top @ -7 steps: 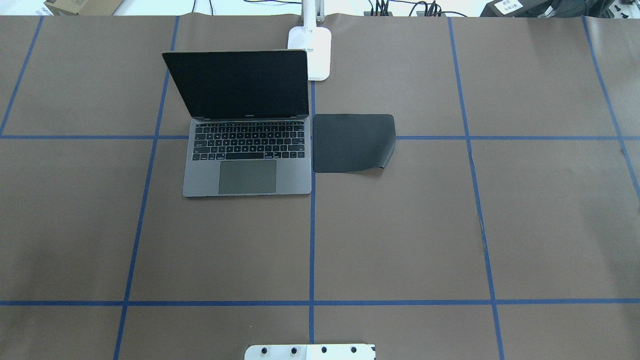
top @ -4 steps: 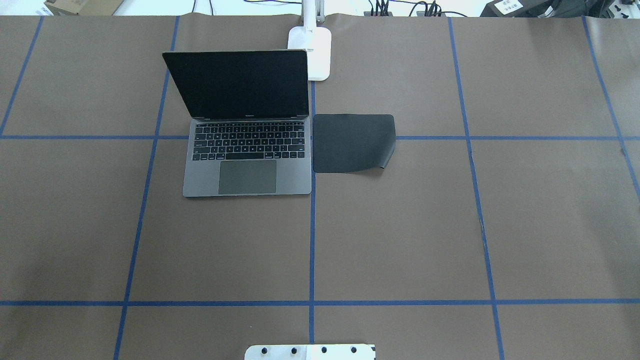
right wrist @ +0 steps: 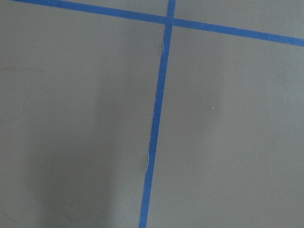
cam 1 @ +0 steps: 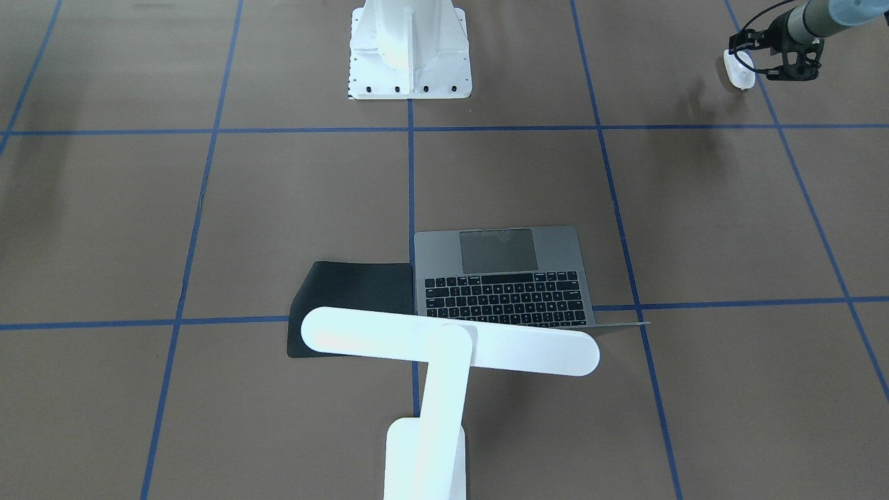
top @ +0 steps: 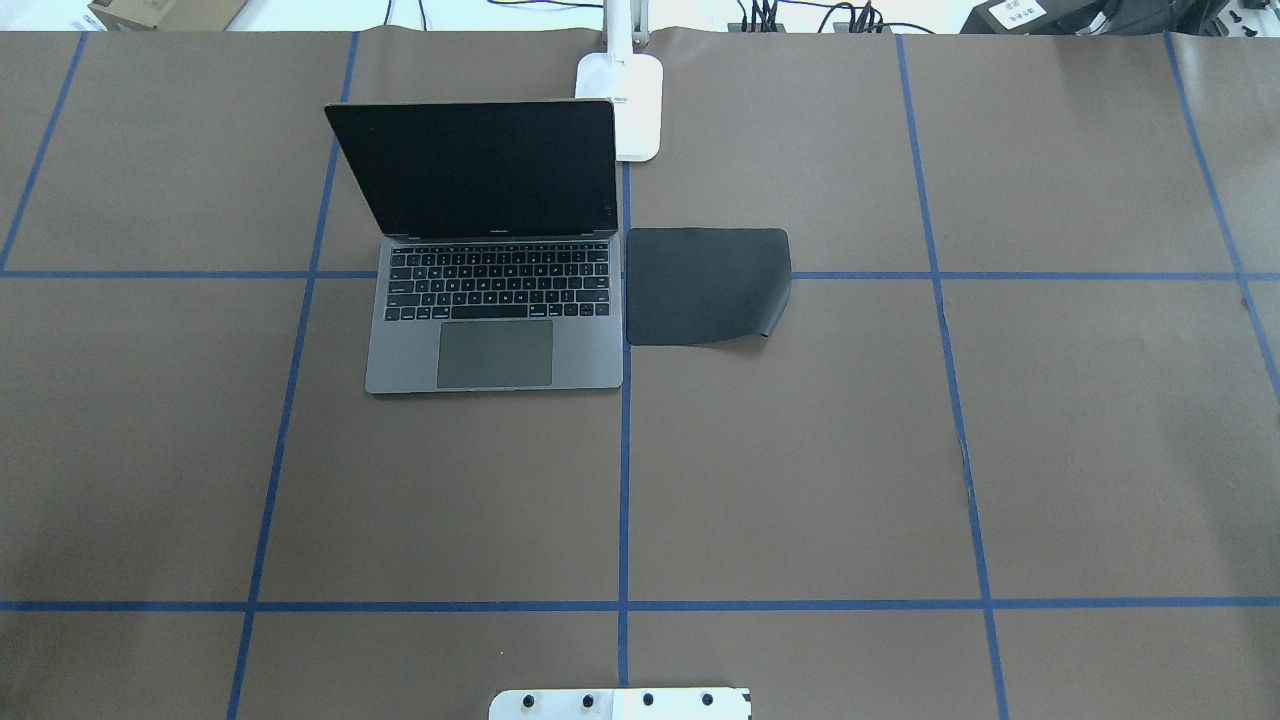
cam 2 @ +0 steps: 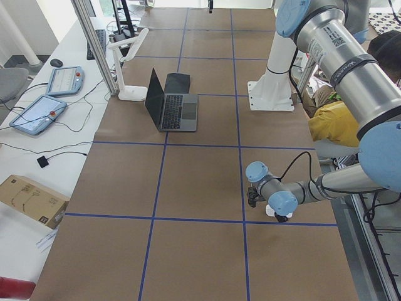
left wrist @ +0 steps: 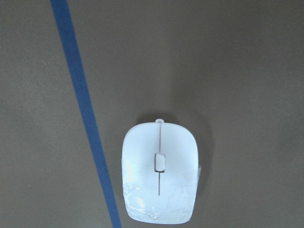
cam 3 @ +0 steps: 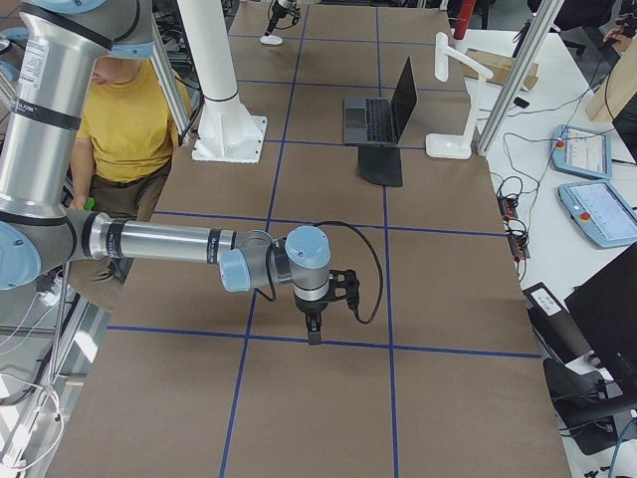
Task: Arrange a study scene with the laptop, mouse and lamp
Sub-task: 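Carry the white mouse with the left gripper toward the table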
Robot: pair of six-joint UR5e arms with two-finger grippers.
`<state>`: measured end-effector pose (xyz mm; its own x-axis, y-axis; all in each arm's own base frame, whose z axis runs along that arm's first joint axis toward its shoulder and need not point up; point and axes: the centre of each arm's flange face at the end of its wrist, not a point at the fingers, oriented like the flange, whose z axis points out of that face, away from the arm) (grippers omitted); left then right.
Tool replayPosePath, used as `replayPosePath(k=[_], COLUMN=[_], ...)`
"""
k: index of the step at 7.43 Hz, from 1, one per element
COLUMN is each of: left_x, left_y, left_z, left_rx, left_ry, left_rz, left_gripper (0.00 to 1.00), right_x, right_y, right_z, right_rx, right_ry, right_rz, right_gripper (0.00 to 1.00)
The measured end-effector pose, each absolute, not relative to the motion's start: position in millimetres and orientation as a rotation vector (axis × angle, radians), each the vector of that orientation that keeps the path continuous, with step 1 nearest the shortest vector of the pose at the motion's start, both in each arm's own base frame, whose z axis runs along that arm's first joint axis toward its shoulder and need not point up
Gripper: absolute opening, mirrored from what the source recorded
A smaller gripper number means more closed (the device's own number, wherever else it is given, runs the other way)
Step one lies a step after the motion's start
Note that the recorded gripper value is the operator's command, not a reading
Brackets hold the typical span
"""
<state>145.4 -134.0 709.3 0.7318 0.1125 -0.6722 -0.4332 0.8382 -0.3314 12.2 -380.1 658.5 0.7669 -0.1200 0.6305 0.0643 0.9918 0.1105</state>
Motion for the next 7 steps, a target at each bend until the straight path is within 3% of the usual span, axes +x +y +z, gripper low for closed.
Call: replayPosePath(k=[7], left_x=[167.3], left_y=[-139.9], left_z=[723.2], left_rx=[-0.498], left_ry=[0.689], left_rz=[0.33], left_gripper=[0.97], right_x=[11.8], right_y=[-382.5], right_z=[656.5], right_rx=[0.089], right_ry=[-0.69], right_rz=[-0.101], right_gripper=[1.0])
